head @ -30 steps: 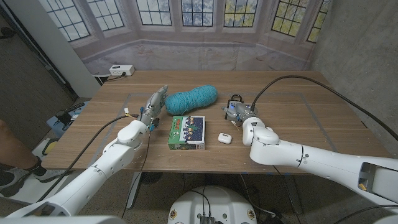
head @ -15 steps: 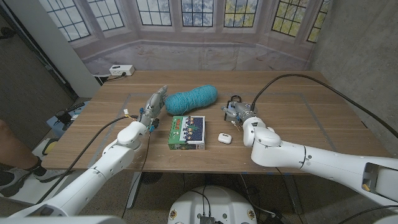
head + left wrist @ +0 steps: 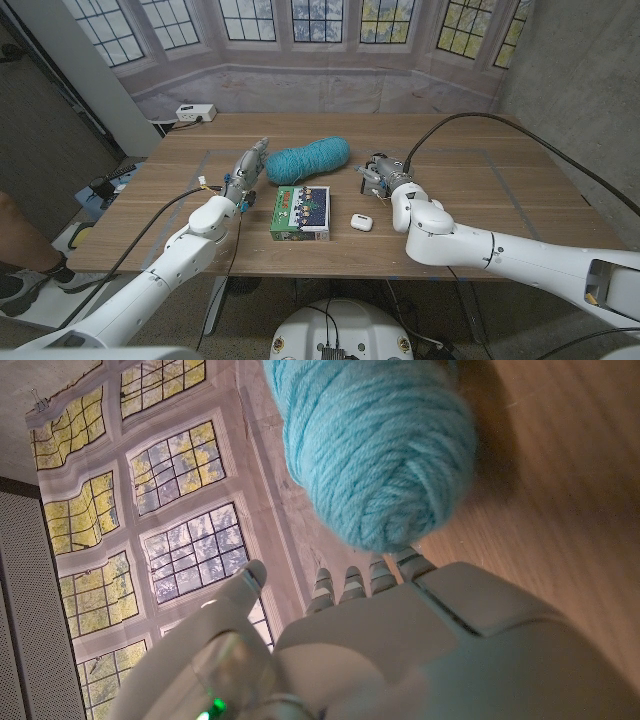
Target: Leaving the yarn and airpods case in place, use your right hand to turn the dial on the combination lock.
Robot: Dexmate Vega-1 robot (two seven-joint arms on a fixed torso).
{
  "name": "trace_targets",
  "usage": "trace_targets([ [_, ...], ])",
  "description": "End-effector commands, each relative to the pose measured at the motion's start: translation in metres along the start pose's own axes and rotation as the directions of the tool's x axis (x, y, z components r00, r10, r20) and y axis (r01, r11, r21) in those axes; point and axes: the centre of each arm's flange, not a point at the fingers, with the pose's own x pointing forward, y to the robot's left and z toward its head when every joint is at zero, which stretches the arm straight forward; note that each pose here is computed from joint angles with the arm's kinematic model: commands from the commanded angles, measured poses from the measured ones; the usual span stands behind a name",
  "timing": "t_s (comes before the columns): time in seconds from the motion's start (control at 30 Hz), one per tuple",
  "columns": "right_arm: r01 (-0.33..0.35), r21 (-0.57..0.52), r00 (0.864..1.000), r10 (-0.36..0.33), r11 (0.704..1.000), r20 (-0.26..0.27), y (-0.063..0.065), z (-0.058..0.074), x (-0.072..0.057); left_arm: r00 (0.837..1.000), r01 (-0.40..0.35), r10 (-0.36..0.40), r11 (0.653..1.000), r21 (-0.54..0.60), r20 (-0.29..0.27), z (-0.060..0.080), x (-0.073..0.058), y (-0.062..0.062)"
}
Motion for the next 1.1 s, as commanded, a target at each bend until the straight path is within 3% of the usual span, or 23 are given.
trace_targets([
  [0.03, 0.007, 0.0, 1.0, -0.007, 1.0, 0.004, -0.002, 0.003, 0.008, 1.0, 0.0, 0.0, 1.0, 0.003, -0.004, 0.0, 0.003, 0.003],
  [1.1, -0.019, 0.027, 1.0, 0.019, 0.999, -0.002, 0.01, 0.0, 0.018, 1.0, -0.001, 0.002, 1.0, 0.005, -0.02, -0.003, 0.007, 0.011],
])
